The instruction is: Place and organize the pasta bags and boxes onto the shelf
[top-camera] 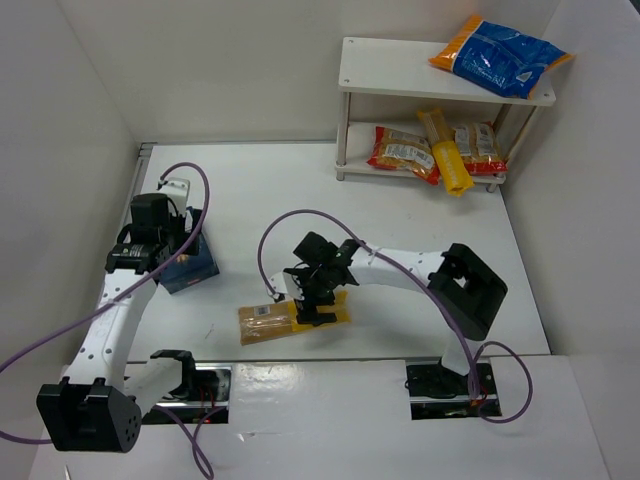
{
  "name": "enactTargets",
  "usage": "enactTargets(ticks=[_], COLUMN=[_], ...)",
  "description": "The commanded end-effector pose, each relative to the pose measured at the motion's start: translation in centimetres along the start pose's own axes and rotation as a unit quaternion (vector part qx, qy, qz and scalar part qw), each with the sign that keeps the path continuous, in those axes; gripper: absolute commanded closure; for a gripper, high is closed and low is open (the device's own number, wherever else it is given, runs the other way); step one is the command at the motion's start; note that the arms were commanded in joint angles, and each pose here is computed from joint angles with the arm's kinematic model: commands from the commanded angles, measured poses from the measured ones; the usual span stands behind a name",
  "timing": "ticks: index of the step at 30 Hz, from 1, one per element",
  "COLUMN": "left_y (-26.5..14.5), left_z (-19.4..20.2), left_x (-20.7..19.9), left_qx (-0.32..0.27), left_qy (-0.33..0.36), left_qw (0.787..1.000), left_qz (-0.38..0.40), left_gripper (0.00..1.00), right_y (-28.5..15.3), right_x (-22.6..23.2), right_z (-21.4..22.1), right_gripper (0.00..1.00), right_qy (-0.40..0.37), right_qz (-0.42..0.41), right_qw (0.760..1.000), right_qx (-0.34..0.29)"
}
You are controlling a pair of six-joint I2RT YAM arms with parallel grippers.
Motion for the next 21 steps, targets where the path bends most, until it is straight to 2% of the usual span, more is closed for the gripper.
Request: enactTargets(ticks=[1, 10, 14, 21], left_y=[0.2, 0.5, 0.5, 0.5], left_z=[-0.3, -0.1, -0.1, -0.1], left_x=[0.1, -0.3, -0.3, -0.3], left_qx=[-0.01, -0.006, -0.006, -0.006], left_qy=[-0.011, -0.01, -0.01, -0.01], left_qw=[1.0, 1.0, 1.0, 1.0], left_qz=[-0.006, 0.007, 0.007, 0.007], left_gripper=[0.0, 0.0, 0.0, 0.0], right_y=[0.6, 2.1, 2.5, 4.5], right_x=[-0.9, -0.1, 1.3, 2.6], right_z=[-2.0, -0.8, -2.1, -0.5], right_gripper=[0.0, 0.0, 0.0, 0.0], right_qy=[-0.024, -0.023, -0.042, -0.026], right_qz=[0.001, -0.015, -0.034, -0.048], right_qw=[0.999, 0.999, 0.998, 0.998], right_qx=[-0.032, -0.016, -0.016, 0.011])
Point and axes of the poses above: each gripper's point midway between its finger pads, its own y axis out along the fingers, its own x axis along the line the jaws close on, z = x × y, the point moved 1 cm from there along -y, back along the fingers, and after that the axes turned 8 degrees about -y, right-handed, at the moved point
